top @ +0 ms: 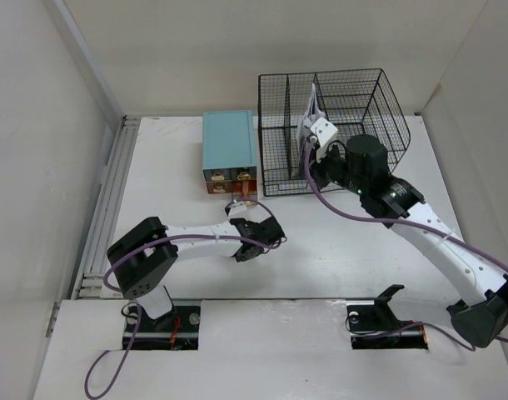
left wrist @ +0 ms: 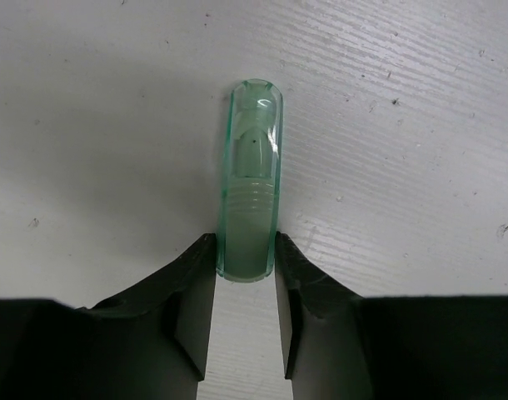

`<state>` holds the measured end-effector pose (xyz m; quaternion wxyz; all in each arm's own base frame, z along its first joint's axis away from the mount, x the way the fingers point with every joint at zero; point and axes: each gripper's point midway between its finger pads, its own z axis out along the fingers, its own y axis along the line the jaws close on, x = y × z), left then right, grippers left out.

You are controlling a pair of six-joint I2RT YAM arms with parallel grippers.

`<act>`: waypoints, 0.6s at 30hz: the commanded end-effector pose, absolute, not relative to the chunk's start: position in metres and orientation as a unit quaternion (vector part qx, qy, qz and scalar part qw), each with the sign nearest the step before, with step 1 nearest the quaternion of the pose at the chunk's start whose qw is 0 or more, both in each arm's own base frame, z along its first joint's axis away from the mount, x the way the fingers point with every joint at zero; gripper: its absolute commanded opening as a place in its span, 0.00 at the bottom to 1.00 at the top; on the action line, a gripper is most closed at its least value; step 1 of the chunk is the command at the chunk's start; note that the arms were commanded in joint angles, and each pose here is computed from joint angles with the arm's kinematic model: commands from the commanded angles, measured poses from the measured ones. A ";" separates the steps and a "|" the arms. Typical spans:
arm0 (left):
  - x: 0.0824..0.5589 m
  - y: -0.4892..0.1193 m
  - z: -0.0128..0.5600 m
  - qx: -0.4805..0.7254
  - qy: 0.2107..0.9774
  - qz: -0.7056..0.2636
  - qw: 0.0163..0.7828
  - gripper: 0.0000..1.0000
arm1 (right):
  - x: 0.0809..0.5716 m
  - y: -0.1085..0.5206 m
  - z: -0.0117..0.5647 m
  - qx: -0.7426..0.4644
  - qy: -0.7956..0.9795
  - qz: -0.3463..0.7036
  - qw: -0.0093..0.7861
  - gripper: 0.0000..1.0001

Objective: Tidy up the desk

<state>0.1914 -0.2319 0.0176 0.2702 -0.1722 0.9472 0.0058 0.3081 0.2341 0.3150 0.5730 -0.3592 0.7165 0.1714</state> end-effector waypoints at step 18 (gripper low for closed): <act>0.206 -0.248 0.119 -0.165 0.927 -0.099 0.323 0.00 | 0.304 0.236 0.336 -0.351 0.694 0.187 0.600 0.02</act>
